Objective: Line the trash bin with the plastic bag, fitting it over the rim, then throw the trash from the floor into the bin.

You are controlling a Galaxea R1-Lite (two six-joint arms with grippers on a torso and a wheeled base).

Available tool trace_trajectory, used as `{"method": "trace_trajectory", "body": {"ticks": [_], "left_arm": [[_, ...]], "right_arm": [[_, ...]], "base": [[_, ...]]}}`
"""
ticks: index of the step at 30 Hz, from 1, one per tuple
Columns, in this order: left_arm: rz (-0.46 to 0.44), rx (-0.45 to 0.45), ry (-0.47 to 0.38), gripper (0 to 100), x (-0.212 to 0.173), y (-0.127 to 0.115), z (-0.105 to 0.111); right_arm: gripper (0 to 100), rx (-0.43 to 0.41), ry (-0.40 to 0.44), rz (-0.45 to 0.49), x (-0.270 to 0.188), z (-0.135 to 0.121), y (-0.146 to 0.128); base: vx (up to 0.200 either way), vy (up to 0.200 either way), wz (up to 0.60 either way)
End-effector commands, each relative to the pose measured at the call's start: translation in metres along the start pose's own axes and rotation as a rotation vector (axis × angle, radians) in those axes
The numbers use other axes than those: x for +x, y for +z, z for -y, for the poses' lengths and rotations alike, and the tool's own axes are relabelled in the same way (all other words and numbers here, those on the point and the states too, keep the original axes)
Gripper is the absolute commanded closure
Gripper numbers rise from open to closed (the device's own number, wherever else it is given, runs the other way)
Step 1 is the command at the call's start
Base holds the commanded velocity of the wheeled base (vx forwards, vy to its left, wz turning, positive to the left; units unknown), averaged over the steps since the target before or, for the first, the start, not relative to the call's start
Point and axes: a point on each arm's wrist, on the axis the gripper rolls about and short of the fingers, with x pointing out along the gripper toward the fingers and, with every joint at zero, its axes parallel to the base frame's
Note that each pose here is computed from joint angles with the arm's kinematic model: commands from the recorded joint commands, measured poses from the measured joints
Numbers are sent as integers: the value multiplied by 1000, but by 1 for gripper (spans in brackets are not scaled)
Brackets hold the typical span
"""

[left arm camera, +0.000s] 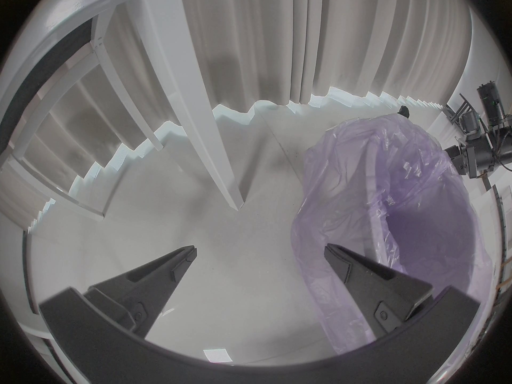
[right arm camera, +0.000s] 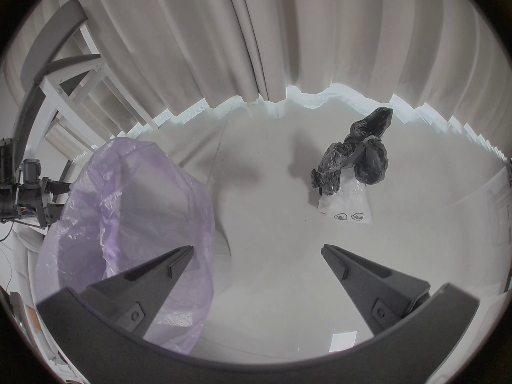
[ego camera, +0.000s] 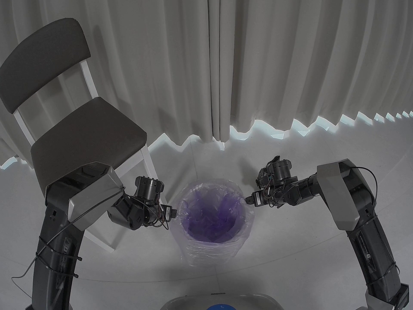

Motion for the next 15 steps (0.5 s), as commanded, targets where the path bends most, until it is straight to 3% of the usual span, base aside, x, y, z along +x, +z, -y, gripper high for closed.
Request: {"method": "trace_trajectory", "body": {"ticks": [1,15], "left_arm": [[-5,0,1,0,0,-2,0],[17,-8,1,0,-26,10,-7]], "right_arm": [[0,3,0,-25,2,1,-3],[0,30,-16,-50,-12,10,6]], "base": [[0,0,0],[0,0,0]]}}
